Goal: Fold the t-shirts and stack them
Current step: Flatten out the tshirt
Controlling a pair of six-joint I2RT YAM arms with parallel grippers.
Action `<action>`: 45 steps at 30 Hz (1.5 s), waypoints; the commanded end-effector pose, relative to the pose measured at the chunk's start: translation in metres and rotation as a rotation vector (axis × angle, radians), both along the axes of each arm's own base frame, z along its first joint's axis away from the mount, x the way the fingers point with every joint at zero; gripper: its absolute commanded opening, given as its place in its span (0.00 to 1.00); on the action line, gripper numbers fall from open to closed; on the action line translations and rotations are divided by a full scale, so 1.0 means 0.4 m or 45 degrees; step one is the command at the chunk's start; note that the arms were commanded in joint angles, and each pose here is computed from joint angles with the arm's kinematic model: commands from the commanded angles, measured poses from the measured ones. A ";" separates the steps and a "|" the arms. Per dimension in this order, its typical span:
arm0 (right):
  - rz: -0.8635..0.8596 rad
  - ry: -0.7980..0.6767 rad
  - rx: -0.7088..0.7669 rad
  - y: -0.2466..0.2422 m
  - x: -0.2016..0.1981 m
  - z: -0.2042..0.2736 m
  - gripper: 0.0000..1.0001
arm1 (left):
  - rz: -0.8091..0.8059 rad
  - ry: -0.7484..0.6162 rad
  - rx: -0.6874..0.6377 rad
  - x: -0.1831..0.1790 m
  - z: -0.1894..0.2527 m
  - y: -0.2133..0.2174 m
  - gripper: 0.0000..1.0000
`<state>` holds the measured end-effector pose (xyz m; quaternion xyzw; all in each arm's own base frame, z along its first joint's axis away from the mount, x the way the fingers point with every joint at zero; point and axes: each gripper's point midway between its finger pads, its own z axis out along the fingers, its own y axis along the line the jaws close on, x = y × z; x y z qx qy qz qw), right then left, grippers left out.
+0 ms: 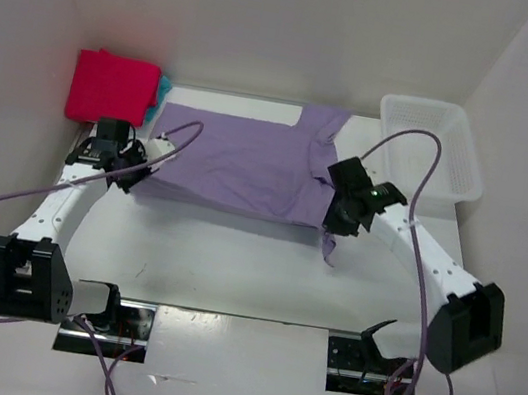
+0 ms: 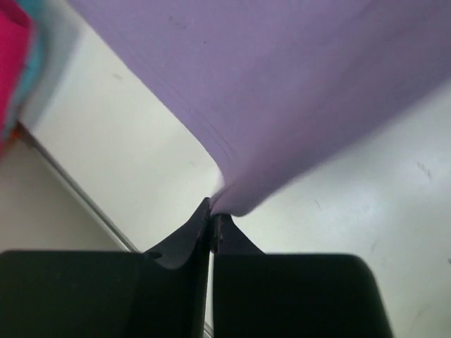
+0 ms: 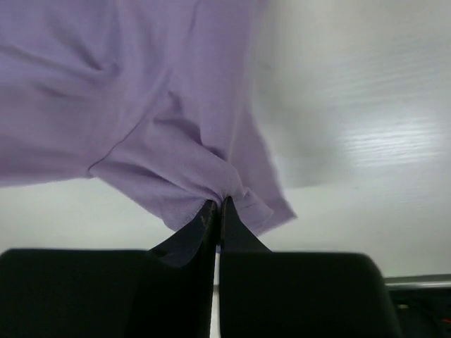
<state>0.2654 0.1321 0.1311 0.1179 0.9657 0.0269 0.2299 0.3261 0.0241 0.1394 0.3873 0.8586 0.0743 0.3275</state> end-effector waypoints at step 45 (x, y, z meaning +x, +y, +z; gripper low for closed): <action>0.048 -0.082 0.267 0.222 -0.066 0.027 0.55 | 0.307 0.397 0.110 -0.130 -0.183 0.092 0.02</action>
